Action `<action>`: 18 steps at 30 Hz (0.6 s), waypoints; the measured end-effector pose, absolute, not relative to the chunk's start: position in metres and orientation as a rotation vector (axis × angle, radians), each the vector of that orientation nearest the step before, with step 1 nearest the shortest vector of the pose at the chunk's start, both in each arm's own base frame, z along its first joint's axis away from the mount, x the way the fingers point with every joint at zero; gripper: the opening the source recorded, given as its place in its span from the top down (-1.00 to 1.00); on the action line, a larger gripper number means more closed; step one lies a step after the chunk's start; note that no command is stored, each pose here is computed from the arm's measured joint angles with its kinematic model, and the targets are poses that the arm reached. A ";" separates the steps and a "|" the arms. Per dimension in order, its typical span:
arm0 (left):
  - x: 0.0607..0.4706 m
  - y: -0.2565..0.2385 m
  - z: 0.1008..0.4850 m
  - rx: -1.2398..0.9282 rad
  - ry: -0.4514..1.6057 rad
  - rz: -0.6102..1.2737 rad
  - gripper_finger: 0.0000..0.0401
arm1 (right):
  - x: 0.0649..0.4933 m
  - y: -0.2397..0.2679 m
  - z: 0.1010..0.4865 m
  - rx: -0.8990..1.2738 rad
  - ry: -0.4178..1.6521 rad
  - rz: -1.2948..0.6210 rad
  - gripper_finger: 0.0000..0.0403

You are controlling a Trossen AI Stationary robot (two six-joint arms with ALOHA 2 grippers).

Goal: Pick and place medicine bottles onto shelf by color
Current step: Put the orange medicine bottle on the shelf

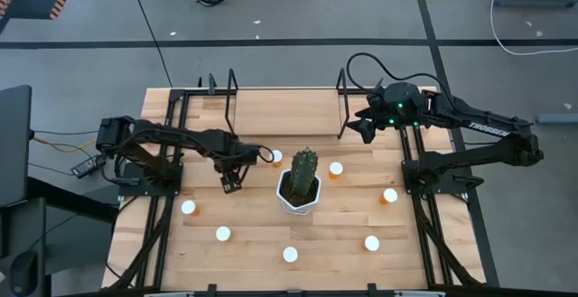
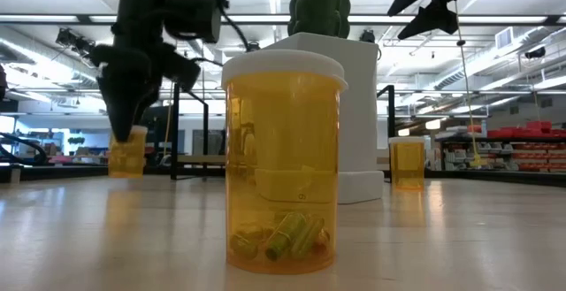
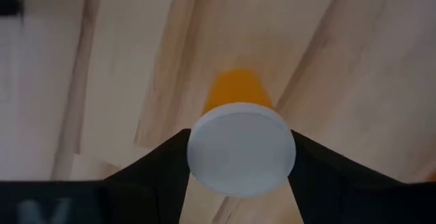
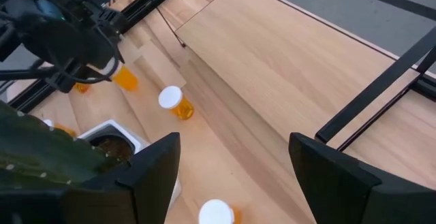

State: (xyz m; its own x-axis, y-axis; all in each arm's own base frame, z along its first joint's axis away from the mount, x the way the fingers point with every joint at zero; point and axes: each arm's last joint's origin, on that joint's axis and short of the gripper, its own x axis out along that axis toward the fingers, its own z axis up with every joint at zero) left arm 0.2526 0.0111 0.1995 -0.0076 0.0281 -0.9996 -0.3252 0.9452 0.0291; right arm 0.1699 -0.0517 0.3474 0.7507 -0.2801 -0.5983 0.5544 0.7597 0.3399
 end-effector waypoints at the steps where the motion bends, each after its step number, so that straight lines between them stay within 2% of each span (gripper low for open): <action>1: 0.255 0.012 0.205 -0.226 1.546 0.268 -0.18 | 0.170 -0.052 0.347 0.531 0.551 -0.479 -0.40; 6: 0.268 0.022 0.235 -0.191 1.476 0.233 -0.26 | 0.170 -0.052 0.347 0.532 0.551 -0.480 -0.40; 18: 0.284 0.058 0.300 -0.092 1.283 0.193 0.11 | 0.170 -0.052 0.347 0.491 0.560 -0.466 -0.40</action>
